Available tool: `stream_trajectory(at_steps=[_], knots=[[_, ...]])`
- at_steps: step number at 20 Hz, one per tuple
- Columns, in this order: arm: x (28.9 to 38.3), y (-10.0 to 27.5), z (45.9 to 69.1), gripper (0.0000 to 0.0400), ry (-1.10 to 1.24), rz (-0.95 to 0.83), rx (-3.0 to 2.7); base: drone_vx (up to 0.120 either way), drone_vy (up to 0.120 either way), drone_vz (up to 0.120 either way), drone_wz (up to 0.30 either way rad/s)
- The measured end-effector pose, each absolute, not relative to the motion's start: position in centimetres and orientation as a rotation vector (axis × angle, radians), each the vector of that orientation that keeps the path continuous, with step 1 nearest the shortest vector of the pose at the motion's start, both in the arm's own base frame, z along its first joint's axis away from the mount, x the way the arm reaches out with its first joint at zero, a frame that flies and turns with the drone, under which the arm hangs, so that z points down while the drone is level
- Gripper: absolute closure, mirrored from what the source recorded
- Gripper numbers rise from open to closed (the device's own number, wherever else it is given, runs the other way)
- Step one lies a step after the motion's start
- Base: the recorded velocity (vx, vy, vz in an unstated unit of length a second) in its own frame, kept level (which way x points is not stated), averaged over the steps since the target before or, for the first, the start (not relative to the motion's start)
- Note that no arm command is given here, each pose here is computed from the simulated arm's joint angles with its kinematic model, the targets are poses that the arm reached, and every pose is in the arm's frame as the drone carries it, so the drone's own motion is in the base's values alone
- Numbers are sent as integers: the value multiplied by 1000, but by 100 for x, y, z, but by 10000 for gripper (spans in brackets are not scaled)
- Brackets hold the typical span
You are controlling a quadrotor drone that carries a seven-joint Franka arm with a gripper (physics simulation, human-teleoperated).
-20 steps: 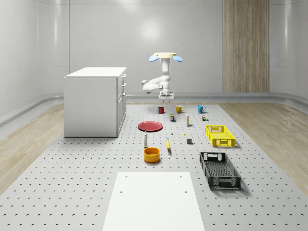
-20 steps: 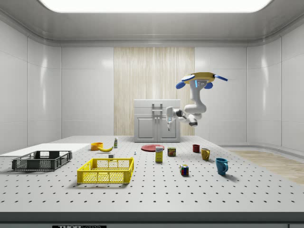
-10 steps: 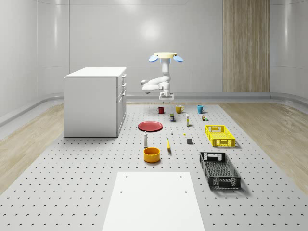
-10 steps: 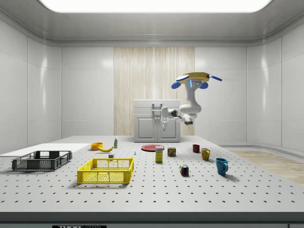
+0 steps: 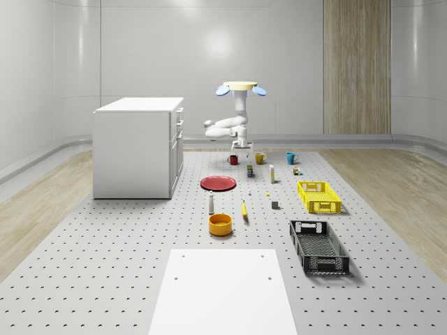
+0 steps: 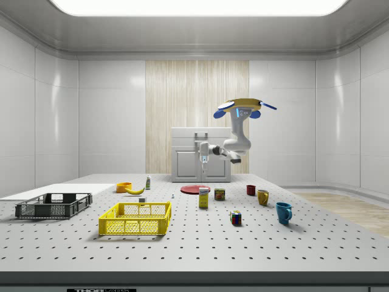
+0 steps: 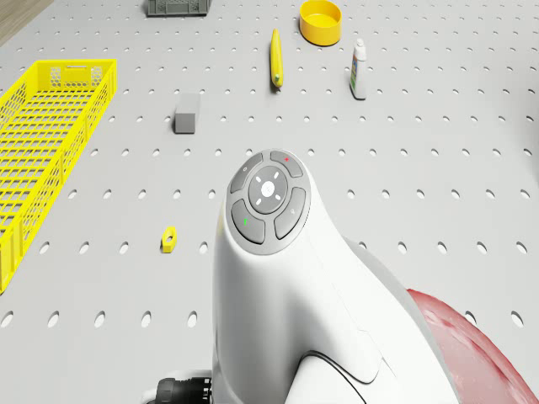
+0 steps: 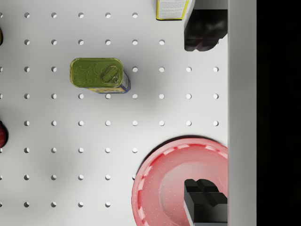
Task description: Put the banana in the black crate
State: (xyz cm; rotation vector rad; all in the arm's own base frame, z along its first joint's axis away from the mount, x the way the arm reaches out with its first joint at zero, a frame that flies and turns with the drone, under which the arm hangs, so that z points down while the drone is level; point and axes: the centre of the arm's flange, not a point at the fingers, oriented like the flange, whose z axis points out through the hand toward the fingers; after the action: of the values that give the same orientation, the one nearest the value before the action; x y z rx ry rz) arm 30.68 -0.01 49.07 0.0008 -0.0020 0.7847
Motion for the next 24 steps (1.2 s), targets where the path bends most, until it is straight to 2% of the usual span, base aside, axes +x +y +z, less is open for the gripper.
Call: stream_trajectory(at_steps=[10, 16, 21, 24], knots=[[3068, -1, 4907, 0, -2, 785, 1, 120, 0, -120, 0], [3068, -1, 4907, 0, -2, 785, 1, 120, -33, 0, 0], [3068, -1, 4907, 0, -2, 785, 1, 120, 0, -120, 0], [3068, -1, 4907, 0, -2, 785, 1, 120, 0, -13, 0]])
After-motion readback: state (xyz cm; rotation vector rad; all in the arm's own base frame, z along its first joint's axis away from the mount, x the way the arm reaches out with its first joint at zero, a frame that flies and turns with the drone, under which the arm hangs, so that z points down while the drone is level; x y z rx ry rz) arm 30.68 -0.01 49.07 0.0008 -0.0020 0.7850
